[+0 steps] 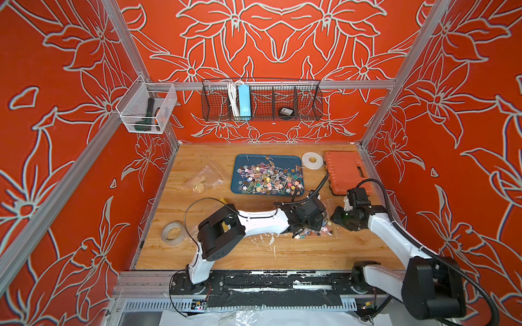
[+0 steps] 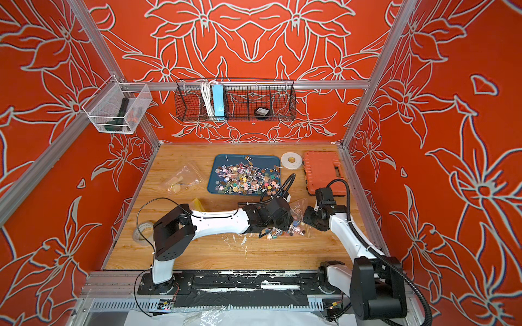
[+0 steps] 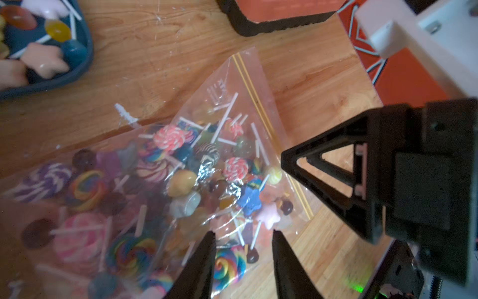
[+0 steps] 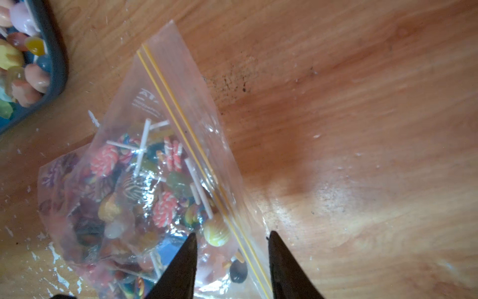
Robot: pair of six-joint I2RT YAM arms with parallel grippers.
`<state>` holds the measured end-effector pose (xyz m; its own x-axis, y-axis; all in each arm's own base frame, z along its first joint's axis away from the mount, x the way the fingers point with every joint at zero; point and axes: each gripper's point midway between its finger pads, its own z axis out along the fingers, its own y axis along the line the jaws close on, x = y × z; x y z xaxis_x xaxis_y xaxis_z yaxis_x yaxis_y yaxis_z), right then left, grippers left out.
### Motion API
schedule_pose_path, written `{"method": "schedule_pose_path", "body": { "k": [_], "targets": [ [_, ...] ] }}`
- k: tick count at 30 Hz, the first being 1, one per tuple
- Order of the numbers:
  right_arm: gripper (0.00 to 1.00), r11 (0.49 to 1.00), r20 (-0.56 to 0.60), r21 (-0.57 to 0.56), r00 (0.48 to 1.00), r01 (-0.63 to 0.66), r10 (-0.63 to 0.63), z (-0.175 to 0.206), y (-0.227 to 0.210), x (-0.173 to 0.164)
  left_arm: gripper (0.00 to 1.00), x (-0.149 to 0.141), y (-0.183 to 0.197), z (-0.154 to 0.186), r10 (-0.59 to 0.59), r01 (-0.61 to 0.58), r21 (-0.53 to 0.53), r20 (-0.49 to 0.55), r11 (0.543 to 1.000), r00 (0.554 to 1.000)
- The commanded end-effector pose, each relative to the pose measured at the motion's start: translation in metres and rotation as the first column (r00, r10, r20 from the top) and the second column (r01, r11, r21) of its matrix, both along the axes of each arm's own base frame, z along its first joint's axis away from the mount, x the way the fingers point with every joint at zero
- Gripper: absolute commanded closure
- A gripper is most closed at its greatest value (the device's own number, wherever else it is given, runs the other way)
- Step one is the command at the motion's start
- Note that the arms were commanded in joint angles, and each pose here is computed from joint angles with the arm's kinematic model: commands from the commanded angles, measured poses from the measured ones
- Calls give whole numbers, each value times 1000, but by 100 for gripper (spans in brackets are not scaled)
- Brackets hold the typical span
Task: Pour candies out of the ziploc bag
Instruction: Move the ziploc bag to the center of the board.
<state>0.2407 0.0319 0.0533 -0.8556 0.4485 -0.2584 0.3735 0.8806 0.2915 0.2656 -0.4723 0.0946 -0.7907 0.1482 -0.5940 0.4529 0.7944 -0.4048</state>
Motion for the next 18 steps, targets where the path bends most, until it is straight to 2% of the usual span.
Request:
{"method": "schedule_pose_path", "body": {
  "k": [1,9,18],
  "targets": [
    [54,1000,-7,5,1000,-6,6,-4,0,-2,62,3,-11,-16,-35,35,26,0,999,999],
    [54,999,-26,27,999,-18,19,-12,4,-6,63,8,-2,-47,6,-2,92,-38,996,999],
    [55,992,-45,123,999,-25,30,-19,21,-15,63,5,47,-64,80,-70,226,-35,972,996]
  ]
}}
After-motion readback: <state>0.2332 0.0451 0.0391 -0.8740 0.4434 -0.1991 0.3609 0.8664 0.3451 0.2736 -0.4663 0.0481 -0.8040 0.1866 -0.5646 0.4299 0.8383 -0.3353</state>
